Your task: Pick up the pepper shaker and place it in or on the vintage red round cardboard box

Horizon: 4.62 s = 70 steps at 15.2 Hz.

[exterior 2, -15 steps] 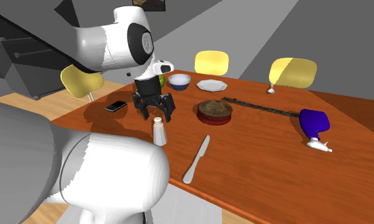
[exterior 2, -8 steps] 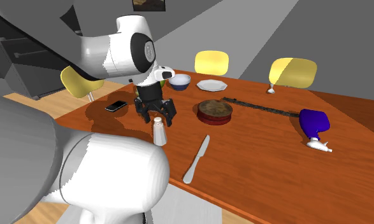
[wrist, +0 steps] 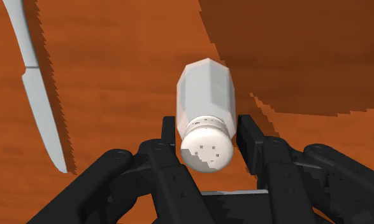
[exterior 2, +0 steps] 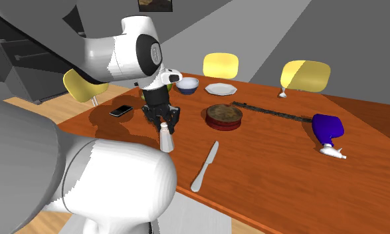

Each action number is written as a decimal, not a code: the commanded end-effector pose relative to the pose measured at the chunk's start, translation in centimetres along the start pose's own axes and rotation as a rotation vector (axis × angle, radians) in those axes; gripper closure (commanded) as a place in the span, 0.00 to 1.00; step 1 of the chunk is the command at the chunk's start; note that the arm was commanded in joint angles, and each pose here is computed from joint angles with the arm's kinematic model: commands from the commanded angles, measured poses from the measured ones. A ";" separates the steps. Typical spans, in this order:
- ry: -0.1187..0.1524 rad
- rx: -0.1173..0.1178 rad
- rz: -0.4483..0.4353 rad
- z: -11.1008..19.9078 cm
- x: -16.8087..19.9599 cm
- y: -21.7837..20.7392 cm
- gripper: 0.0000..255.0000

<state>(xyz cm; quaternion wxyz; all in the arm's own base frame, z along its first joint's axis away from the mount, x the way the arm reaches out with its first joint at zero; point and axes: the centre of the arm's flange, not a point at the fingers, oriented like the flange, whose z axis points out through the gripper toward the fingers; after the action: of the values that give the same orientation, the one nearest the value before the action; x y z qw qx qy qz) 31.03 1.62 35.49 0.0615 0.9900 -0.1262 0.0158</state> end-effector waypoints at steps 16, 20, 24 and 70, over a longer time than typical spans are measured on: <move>-0.001 0.000 0.000 -5.7 0.3 0.7 1.00; -0.001 0.000 0.000 -7.8 0.4 0.9 1.00; -0.001 0.000 0.000 -9.9 0.5 1.2 1.00; -0.001 0.000 0.000 -2.7 27.2 14.6 1.00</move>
<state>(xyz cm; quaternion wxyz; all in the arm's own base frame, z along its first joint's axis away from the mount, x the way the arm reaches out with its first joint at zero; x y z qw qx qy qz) 53.62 -18.84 41.74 0.0616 0.9900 -0.1262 0.0149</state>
